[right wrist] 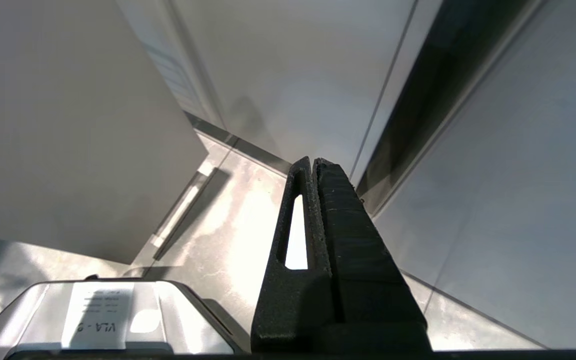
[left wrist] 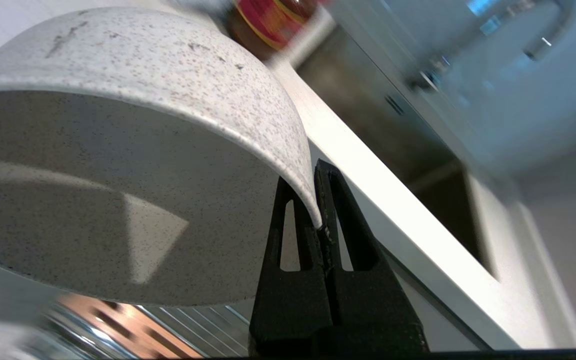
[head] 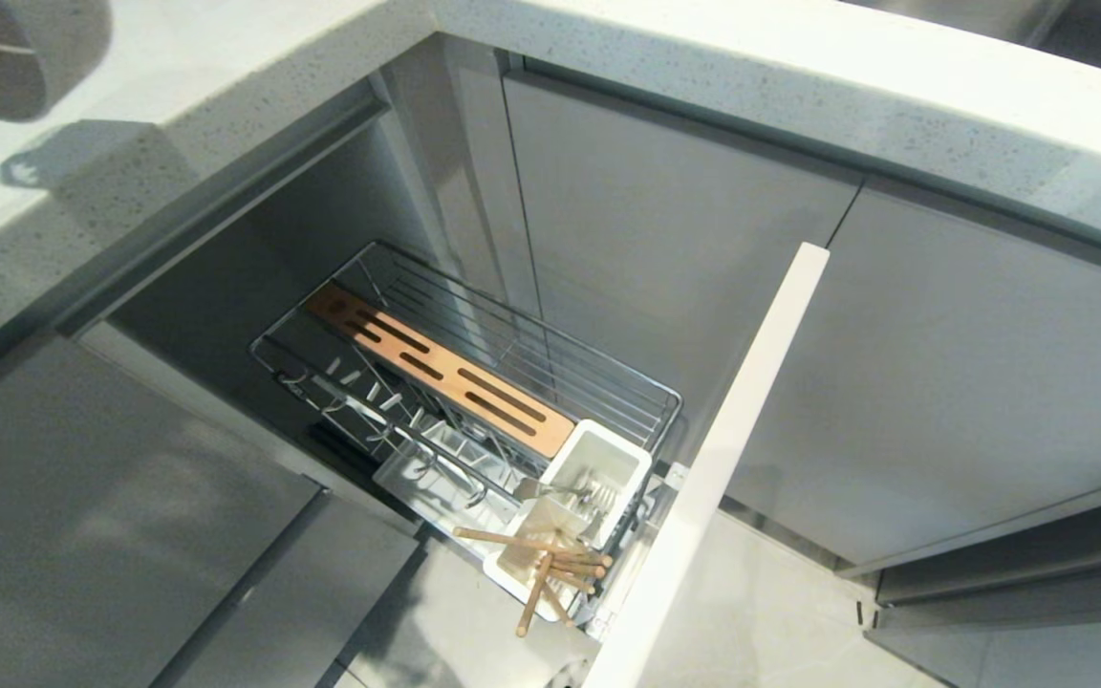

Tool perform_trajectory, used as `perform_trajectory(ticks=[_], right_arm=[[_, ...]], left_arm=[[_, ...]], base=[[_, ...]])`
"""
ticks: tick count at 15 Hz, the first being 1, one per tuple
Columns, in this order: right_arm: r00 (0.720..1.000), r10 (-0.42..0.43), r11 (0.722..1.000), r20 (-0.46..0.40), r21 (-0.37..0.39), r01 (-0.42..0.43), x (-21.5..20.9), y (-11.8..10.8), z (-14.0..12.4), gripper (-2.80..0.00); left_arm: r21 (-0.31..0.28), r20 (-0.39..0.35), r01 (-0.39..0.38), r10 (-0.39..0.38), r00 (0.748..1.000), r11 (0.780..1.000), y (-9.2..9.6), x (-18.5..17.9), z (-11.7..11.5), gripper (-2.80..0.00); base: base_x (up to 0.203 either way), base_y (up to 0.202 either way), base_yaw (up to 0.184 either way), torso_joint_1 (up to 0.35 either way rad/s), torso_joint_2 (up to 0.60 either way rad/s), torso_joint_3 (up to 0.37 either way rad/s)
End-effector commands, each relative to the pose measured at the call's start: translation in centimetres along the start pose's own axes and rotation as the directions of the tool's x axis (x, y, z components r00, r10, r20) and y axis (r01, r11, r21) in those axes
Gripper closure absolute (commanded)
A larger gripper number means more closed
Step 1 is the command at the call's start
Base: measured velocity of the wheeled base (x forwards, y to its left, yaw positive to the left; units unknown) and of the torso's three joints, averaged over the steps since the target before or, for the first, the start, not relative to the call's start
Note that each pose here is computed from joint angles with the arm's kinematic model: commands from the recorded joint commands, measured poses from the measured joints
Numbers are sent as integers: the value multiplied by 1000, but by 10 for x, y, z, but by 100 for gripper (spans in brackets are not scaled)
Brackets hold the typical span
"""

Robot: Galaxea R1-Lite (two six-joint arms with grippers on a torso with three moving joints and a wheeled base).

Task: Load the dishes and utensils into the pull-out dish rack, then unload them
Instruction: Take the spoon out of the cupboard

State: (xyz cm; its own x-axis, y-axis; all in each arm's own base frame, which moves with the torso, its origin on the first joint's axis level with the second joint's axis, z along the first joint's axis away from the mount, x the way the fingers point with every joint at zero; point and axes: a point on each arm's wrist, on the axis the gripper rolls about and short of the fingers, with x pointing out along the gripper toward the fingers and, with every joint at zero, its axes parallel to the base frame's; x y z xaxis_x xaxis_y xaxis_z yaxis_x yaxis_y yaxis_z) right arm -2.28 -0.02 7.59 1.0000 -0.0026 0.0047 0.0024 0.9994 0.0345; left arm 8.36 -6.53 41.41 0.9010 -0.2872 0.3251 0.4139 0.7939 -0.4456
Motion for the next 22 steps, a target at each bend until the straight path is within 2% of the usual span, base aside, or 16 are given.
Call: perform_trajectory(ticks=[1, 3, 5, 6, 9, 11, 12, 15, 17, 19, 21, 22], right_arm=[[1000, 1, 1000, 3, 0, -1, 0, 0, 0, 0], [1000, -1, 1000, 2, 0, 1, 0, 0, 0, 0], [1000, 0, 1000, 3, -1, 0, 0, 0, 0, 0], [1000, 0, 1000, 3, -1, 0, 0, 0, 0, 0], [1000, -1, 1000, 2, 1, 1, 0, 0, 0, 0], [1000, 0, 1000, 3, 1, 0, 0, 0, 0, 0], [1000, 0, 1000, 1, 0, 0, 0, 0, 0, 0], [1000, 1, 1000, 3, -1, -1, 0, 0, 0, 0], [1000, 0, 1000, 3, 0, 0, 0, 0, 0, 0], [1000, 1, 1000, 2, 0, -1, 0, 0, 0, 0], [1000, 0, 1000, 3, 0, 0, 0, 0, 0, 0], [1000, 0, 1000, 3, 0, 0, 0, 0, 0, 0]], left_arm=[[59, 128, -110, 102, 987, 992, 11, -11, 24, 0], [130, 217, -216, 185, 959, 968, 18, -17, 37, 0], [182, 303, -338, 274, 913, 923, 25, -21, 47, 0], [195, 347, -395, 314, 884, 898, 28, -23, 52, 0], [205, 469, -560, 422, 776, 803, 32, -31, 69, 0], [198, 480, -644, 500, 721, 739, 32, -36, 78, 0], [182, 455, -667, 540, 709, 723, 31, -38, 82, 0], [165, 232, -688, 650, 724, 707, 31, -39, 82, 0], [172, 84, -719, 718, 691, 673, 45, -23, 75, 0], [180, 45, -730, 736, 675, 659, 56, -10, 72, 0], [188, 25, -727, 737, 675, 660, 61, -3, 70, 0], [188, 19, -718, 729, 685, 670, 61, -2, 70, 0]], base=[[0, 0, 0, 0, 0, 0], [0, 0, 0, 0, 0, 0], [0, 0, 0, 0, 0, 0], [0, 0, 0, 0, 0, 0], [0, 0, 0, 0, 0, 0], [0, 0, 0, 0, 0, 0], [0, 0, 0, 0, 0, 0], [0, 0, 0, 0, 0, 0], [0, 0, 0, 0, 0, 0], [0, 0, 0, 0, 0, 0], [0, 0, 0, 0, 0, 0], [0, 0, 0, 0, 0, 0]])
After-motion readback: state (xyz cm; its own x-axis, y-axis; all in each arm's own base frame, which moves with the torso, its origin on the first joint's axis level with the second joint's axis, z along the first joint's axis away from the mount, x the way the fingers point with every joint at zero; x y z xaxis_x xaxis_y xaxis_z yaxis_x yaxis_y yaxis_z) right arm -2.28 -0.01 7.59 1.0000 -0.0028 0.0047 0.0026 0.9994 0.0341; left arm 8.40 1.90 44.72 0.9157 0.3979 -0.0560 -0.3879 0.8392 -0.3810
